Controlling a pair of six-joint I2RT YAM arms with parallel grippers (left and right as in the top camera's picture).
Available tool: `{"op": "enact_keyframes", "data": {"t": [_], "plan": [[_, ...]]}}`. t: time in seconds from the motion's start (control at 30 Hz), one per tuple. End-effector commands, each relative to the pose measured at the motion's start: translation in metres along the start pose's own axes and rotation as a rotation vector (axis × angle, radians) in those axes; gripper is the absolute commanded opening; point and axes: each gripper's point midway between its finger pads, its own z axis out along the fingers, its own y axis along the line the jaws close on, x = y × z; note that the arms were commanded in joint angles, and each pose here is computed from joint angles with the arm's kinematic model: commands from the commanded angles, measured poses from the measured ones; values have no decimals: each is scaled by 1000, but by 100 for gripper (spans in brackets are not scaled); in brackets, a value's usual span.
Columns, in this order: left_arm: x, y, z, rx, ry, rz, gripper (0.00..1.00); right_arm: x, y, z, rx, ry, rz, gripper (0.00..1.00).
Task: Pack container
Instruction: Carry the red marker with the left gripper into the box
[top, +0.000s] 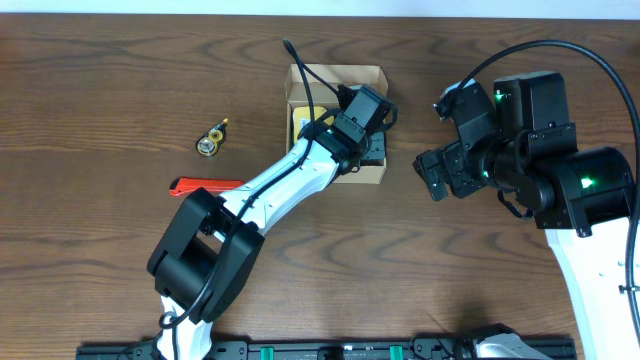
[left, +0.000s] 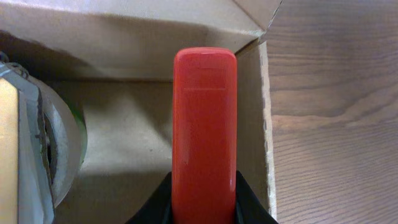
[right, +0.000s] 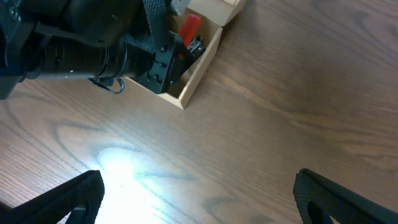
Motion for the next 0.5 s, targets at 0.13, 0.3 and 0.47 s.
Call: {"op": "enact_keyframes", "data": {"t": [0.13, 0.3, 0.47], "plan": [[-8, -7, -2, -7, -57, 4, 6, 1, -3, -4, 13, -9, -4, 99], [-5, -11, -2, -8, -61, 15, 5, 1, -3, -4, 13, -9, -4, 99], [-5, -11, -2, -10, -64, 15, 43, 1, -3, -4, 13, -9, -4, 99]]}}
